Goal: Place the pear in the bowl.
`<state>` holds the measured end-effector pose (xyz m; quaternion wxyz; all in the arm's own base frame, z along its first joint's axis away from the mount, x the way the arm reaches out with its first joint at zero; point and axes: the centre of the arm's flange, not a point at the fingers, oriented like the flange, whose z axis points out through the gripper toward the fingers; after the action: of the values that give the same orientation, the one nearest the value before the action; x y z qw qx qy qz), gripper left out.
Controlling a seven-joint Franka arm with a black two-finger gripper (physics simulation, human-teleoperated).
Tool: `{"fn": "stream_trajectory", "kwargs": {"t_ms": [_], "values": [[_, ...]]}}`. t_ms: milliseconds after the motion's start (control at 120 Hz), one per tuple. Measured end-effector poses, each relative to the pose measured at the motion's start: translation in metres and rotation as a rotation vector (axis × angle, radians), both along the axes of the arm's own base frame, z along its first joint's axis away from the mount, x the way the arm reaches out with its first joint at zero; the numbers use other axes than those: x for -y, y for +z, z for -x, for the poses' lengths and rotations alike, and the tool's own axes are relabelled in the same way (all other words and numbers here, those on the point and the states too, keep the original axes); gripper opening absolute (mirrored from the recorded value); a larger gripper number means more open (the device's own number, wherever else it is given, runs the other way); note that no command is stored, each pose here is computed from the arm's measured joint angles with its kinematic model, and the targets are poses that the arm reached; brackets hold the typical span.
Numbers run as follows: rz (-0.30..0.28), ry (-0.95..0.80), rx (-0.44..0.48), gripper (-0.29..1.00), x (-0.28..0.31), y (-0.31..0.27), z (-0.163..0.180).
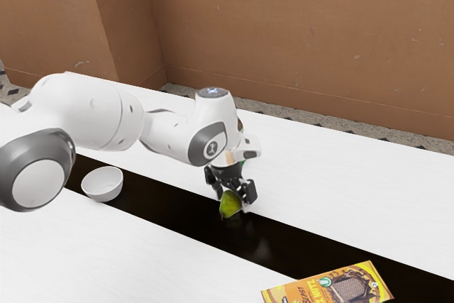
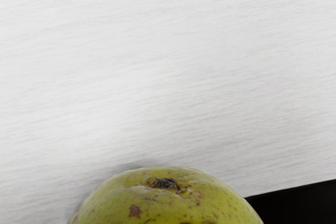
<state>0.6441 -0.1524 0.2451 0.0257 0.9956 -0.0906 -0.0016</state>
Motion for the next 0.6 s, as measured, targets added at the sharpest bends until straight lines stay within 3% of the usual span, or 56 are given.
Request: {"fn": "stream_trajectory", "kwargs": {"t_ms": [133, 342, 600], "values": [[0.000, -0.003, -0.003, 0.62, -0.001, -0.003, 0.000], [0.001, -0.012, 0.001, 0.44, 0.001, -0.003, -0.003], [-0.007, -0.010, 0.008, 0.34, -0.003, 0.008, -0.004]]}}
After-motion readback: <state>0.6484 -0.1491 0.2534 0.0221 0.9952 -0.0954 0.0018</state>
